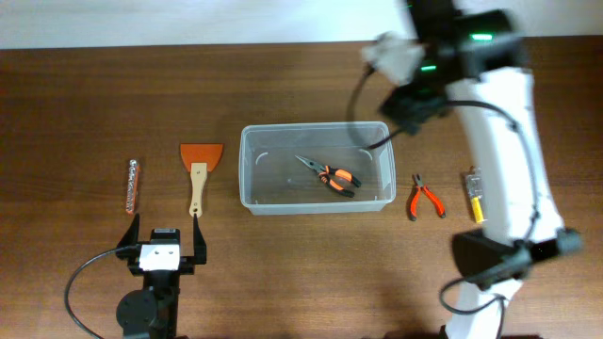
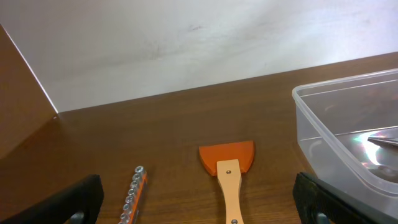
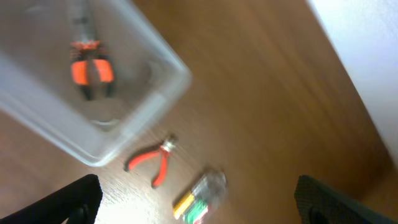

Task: Pack container
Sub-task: 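Move the right gripper over the clear screwdriver case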

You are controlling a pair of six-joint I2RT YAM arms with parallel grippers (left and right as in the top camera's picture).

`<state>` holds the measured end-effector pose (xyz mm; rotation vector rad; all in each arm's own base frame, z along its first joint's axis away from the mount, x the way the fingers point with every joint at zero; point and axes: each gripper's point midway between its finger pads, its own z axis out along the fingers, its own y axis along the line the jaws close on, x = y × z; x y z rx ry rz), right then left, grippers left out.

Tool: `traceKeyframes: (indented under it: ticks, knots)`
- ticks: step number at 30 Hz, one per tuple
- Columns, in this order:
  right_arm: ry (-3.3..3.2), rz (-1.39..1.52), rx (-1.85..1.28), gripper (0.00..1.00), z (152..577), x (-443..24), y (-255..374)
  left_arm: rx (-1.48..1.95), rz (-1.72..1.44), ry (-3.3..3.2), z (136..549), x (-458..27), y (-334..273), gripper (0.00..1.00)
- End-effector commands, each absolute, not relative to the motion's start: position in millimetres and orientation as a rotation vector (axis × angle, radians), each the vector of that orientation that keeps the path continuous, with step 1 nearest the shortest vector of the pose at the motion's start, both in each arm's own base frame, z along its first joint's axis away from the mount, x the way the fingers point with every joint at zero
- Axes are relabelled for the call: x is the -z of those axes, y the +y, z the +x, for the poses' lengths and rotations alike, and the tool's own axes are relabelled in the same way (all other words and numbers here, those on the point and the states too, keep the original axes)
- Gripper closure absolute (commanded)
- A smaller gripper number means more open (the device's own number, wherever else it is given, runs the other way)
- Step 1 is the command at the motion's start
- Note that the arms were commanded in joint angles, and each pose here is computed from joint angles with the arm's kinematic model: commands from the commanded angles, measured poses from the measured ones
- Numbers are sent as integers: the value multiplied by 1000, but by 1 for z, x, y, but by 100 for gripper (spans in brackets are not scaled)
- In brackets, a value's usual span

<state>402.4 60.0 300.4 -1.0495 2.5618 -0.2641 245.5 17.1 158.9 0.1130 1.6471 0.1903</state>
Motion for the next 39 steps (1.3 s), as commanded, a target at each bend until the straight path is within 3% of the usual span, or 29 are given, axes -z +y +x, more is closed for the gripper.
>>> traceKeyframes:
  ticks: [1, 5, 8, 16, 20, 39]
  knots:
    - [2562, -649, 331, 1, 381, -349, 1, -193, 96, 1649, 245, -157, 20, 1]
    - [2556, -405, 341, 1, 347, -374, -61, -193, 96, 1649, 245, -157, 20, 1]
    - [2553, -442, 215, 1, 324, -370, -79, -193, 96, 1649, 245, -157, 20, 1]
    - [2775, -234, 143, 1, 312, -269, -159, -193, 96, 1649, 245, -157, 20, 1]
    - [2838, -208, 56, 1, 318, -223, -165, -193, 96, 1649, 245, -157, 20, 1]
    - [3103, -135, -237, 1, 335, -94, -170, -193, 96, 1649, 245, -157, 20, 1]
